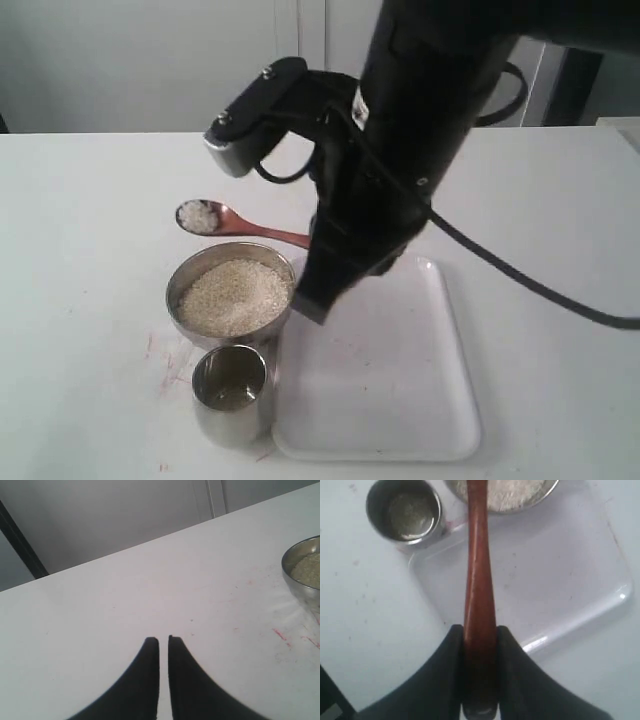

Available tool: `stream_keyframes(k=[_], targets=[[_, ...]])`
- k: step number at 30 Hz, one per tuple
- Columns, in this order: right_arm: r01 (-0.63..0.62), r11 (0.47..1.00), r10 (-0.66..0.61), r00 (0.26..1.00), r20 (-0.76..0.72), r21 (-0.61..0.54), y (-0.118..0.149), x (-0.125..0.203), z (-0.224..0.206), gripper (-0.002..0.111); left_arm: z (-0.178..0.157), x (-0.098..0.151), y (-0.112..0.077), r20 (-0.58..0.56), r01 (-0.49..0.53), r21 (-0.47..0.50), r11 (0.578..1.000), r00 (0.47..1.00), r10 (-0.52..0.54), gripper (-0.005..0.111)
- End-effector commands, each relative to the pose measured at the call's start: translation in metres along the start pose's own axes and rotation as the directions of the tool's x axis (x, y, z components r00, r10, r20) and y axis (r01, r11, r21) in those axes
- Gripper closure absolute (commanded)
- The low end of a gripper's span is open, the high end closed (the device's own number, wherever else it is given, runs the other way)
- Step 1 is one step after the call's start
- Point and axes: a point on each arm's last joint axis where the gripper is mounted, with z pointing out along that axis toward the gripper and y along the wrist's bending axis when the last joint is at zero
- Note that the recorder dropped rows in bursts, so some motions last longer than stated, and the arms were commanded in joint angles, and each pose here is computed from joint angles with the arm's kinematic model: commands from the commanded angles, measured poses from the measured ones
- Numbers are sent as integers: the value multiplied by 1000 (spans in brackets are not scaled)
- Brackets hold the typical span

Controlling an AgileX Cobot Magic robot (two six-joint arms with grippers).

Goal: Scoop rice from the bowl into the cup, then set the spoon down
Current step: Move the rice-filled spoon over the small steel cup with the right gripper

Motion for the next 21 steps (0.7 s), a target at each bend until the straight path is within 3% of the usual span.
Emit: stream_keyframes(k=[1,9,21], targets=[[-4,999,3,1000,-8,-35,10,27,-5,108,0,-3,0,12,10,1,1000,1000,-10,92],[58,995,-61,997,-40,-77,62,70,-2,108,0,-3,0,12,10,1,1000,1000,-10,92],[132,989,-127,989,-72,65,65,63,15,108,0,-3,0,12,10,1,1000,1000,-10,92]])
